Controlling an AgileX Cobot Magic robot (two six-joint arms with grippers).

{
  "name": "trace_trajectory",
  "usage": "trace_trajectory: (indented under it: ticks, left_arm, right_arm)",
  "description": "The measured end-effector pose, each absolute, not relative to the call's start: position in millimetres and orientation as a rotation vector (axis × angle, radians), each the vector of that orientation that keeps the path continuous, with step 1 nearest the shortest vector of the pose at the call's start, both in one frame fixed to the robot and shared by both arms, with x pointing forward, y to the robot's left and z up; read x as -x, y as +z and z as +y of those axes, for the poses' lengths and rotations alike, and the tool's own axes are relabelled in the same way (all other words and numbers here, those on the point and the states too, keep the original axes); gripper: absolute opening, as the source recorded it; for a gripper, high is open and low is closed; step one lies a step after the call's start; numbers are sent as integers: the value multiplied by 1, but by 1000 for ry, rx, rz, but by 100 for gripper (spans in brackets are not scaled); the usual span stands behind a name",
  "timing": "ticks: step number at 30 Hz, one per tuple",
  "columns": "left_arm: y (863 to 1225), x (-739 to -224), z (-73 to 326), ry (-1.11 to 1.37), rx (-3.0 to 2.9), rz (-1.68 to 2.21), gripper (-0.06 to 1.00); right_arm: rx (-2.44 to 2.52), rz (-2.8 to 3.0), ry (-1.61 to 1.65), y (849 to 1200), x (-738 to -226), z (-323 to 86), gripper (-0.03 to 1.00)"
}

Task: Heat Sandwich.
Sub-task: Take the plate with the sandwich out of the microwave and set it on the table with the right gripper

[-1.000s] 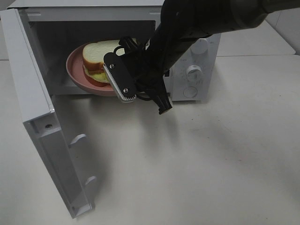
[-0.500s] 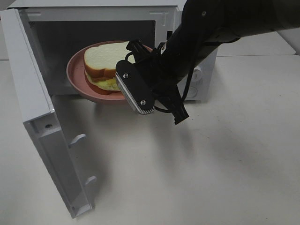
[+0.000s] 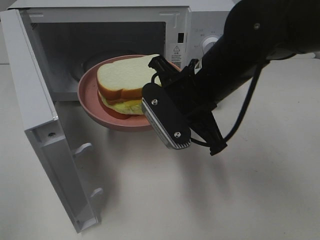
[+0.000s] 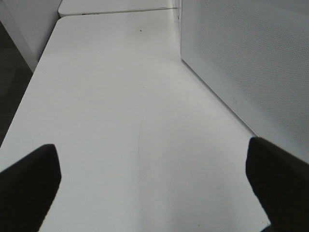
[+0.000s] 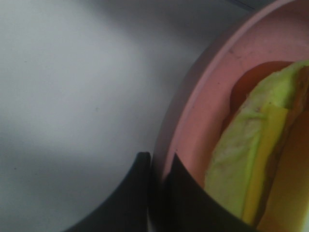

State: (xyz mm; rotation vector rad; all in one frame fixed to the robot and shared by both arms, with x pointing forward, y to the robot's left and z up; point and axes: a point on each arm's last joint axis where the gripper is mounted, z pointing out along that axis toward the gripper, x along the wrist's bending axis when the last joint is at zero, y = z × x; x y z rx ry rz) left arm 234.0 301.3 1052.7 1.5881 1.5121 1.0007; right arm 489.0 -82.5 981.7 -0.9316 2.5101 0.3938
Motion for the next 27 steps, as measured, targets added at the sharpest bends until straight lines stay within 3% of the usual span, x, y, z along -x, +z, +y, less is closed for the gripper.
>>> trace_trajectory:
  ticks: [27]
  left_arm:
    - [1053, -234, 301, 1002, -1587, 1511, 99]
  right_arm:
    - [842, 2478, 415, 996, -421, -139, 6]
